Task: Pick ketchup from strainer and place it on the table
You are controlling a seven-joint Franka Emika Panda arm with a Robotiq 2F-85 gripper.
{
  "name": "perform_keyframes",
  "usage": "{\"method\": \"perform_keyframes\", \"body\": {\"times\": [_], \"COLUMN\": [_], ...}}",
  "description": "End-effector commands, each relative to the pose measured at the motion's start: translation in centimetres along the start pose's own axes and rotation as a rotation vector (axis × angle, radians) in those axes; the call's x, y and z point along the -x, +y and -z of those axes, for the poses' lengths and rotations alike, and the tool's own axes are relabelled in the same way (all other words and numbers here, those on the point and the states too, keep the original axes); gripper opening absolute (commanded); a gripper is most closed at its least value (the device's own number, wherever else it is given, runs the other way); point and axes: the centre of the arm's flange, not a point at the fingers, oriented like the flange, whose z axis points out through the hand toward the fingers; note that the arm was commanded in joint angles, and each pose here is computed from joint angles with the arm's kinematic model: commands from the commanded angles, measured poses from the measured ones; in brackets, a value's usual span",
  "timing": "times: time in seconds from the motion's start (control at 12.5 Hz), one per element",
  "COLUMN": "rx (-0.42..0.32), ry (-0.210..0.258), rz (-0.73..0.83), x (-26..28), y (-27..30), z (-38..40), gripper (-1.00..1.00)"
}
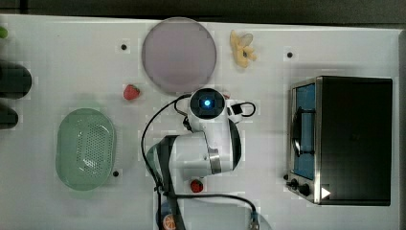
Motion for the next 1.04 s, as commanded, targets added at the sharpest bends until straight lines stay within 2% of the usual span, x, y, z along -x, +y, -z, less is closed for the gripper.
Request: {"method": "perform_keyframes", "body": {"times": [0.08, 0.24, 0.32, 0.4, 0.48, 0.56, 0.8, 0.88, 1.04], "rx": [-0.014, -0.024, -0.018, -0.008, 0.003, 0.005, -0.079, -0.112, -0.142], "ry": [0.125, 0.237, 0.282, 0.307, 0.309, 0.287, 0.142, 0.118, 0.173], "rz": [0.026, 0.011, 0.001, -0.014, -0.034, -0.063, -0.191, -0.226, -0.233], "x": [-1.9, -3.3, -3.6, -3.6, -3.3, -2.8, -0.5, -0.1, 0.2], "y": [0.1, 0.1, 0.3, 0.4, 0.5, 0.4, -0.3, -0.4, -0.1], "z": [4.7, 10.5, 13.8, 17.0, 19.9, 22.4, 28.5, 30.4, 34.5], "gripper": [1.00, 1.00, 1.00, 1.00, 1.00, 1.00, 1.00, 1.00, 1.00]}}
